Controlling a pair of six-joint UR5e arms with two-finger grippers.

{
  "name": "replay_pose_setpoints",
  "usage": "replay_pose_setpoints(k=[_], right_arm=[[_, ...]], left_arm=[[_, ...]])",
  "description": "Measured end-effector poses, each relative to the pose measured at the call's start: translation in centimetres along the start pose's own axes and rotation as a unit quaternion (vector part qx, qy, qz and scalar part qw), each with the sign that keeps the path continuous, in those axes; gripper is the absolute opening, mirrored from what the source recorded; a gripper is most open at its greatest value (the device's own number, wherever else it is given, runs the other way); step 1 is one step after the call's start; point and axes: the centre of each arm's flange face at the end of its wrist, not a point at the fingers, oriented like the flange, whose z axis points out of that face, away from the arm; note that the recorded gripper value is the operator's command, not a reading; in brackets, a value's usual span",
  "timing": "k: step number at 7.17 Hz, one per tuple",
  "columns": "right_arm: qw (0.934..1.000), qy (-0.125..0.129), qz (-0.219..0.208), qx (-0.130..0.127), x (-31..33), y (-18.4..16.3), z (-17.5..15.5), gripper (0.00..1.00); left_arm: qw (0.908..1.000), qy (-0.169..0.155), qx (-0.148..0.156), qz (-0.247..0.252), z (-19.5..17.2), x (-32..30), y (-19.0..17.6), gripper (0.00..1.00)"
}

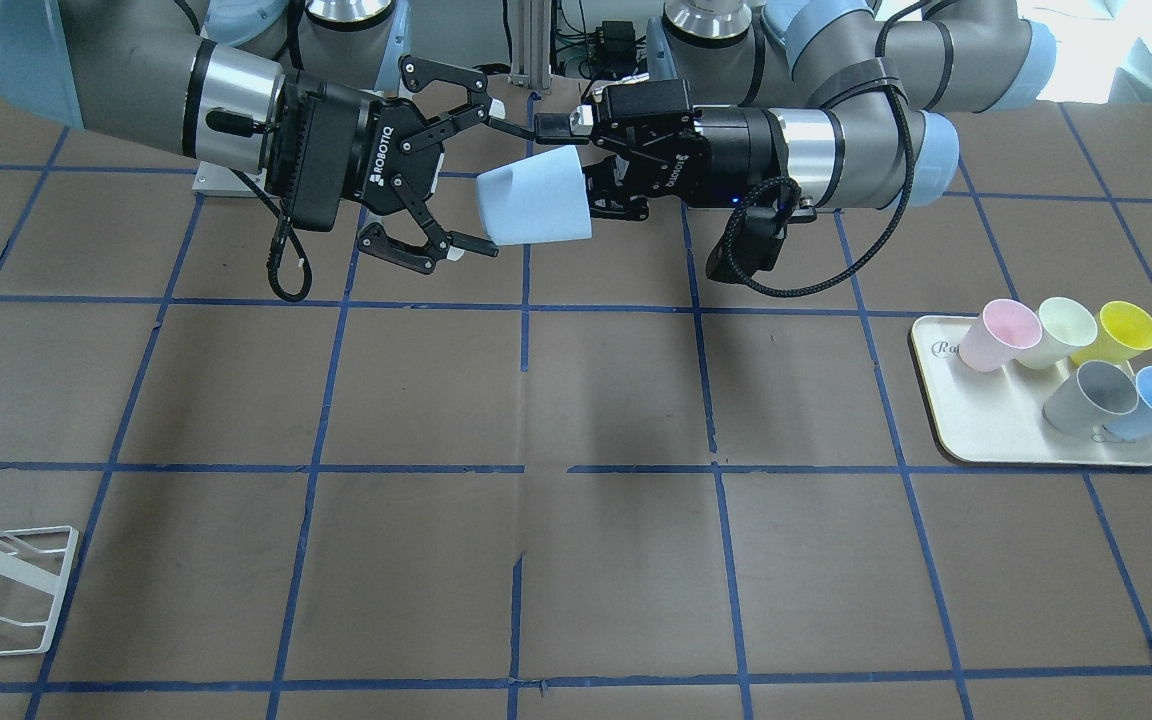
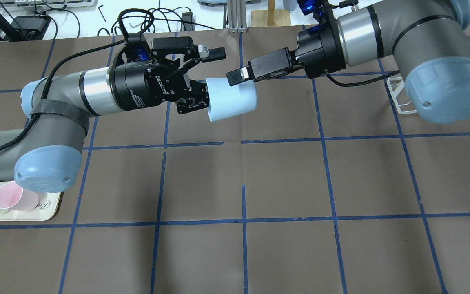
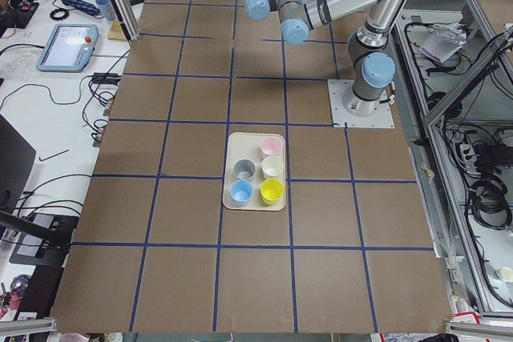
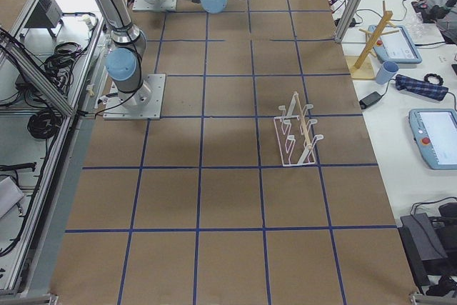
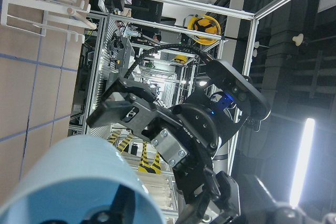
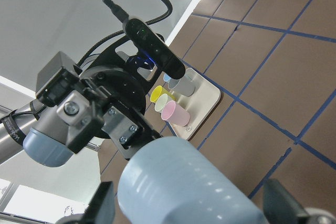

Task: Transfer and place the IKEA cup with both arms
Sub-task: 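Open the right gripper and withdraw it while the left gripper holds the cup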

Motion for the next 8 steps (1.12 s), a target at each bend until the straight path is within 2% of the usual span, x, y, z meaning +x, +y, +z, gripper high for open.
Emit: replay_pose_setpoints(k=[3,4,5,8], right_arm=[[0.9999,0.008,0.006,0.0,0.6,-0.2,-0.6,1.0],[0.9998,0.017,0.007,-0.003,0.9,-0.1,-0.9,1.0],[0.9994,0.031,0.008,-0.011,1.1,0.0,-1.2,1.0],[0.9958,0.084,0.01,-0.037,1.7,0.8,-3.1,1.0]], left_arm=[[0.9999,0.001,0.006,-0.011,-0.5,0.2,-0.1,0.54],[0.9999,0.001,0.007,-0.015,-0.6,0.2,-0.2,0.3],[0.9998,0.0,0.008,-0.018,-0.7,0.3,-0.2,0.0],[0.9994,-0.003,0.01,-0.034,-0.8,0.5,-0.1,0.0]])
